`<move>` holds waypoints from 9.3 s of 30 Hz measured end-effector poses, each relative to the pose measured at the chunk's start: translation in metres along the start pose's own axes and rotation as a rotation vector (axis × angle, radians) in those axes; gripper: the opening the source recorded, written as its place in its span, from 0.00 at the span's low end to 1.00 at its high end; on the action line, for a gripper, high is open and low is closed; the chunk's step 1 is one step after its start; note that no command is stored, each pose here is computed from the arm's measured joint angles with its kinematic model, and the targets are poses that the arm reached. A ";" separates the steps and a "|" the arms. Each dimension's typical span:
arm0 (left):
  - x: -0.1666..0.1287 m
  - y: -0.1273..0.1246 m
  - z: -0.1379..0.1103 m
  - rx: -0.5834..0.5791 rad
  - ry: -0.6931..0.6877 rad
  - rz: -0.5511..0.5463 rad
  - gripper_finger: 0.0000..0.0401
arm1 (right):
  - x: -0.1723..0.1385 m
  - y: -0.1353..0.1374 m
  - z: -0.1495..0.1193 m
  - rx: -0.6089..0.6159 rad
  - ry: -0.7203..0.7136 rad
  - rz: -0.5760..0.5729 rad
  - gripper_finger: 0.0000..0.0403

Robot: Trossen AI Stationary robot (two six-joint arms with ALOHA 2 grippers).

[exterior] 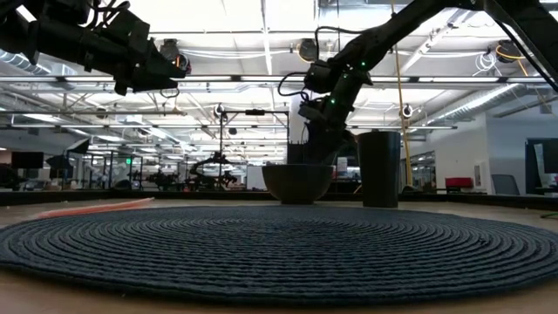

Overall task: Pick & Place Utensil
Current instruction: Put the black bowl on the left of the blue mat

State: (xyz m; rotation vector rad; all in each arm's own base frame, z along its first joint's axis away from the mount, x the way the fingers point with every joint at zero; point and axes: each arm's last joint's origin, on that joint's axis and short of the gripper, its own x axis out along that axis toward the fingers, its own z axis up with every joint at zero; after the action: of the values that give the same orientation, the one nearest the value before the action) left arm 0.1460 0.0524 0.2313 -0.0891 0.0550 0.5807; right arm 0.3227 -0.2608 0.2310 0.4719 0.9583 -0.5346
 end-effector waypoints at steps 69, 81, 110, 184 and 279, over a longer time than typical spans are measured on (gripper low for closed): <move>0.000 0.000 -0.002 -0.013 0.021 0.002 0.58 | 0.025 0.004 -0.018 0.005 0.134 -0.046 0.30; 0.000 0.000 -0.002 -0.012 0.021 0.002 0.58 | 0.032 0.003 -0.021 -0.002 0.107 -0.044 0.25; 0.000 0.000 -0.004 -0.005 0.042 0.005 0.58 | 0.030 0.003 -0.018 -0.052 0.070 -0.038 0.01; 0.009 -0.108 -0.008 0.249 0.622 -0.533 0.69 | -0.040 0.248 -0.176 -0.452 0.122 0.294 0.01; 0.118 -0.202 -0.050 0.032 0.911 -0.470 0.67 | -0.190 0.182 -0.274 -0.555 -0.683 0.192 0.43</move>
State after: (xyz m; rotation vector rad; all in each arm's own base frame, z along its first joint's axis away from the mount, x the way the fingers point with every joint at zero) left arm 0.3545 -0.0562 0.1867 -0.3209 0.9046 0.0309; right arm 0.1730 0.0839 0.2842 -0.1275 0.3635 -0.2061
